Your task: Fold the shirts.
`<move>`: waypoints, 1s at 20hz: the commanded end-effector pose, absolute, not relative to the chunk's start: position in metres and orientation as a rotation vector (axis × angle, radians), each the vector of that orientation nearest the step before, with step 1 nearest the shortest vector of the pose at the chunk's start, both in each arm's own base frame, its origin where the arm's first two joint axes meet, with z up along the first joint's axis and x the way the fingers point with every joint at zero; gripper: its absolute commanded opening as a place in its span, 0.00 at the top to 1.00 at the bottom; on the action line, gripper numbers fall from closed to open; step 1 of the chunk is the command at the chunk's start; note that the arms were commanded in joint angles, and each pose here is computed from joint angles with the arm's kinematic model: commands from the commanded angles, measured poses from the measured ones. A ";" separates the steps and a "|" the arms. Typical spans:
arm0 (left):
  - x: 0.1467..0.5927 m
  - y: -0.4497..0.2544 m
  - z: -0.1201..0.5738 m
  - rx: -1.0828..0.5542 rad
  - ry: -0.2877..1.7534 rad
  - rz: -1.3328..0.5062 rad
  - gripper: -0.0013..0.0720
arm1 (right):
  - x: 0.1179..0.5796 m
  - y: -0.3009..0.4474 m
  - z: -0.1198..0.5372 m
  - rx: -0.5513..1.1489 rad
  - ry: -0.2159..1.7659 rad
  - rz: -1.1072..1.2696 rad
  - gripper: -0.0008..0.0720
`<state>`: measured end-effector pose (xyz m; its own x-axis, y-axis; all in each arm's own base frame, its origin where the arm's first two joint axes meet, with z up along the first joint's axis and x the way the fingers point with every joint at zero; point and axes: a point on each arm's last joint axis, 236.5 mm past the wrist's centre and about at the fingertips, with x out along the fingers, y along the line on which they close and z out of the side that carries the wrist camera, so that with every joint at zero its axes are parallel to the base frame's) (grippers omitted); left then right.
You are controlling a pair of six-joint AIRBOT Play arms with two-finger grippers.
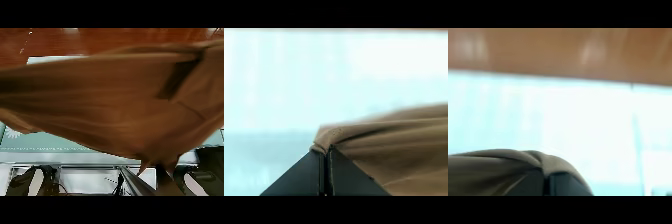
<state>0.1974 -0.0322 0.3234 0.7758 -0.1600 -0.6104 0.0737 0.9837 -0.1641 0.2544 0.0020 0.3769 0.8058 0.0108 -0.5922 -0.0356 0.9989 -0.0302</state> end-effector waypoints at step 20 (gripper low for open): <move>0.434 -0.022 -0.018 -0.333 1.037 -0.232 0.95 | 0.576 0.034 0.054 0.162 1.027 0.097 0.96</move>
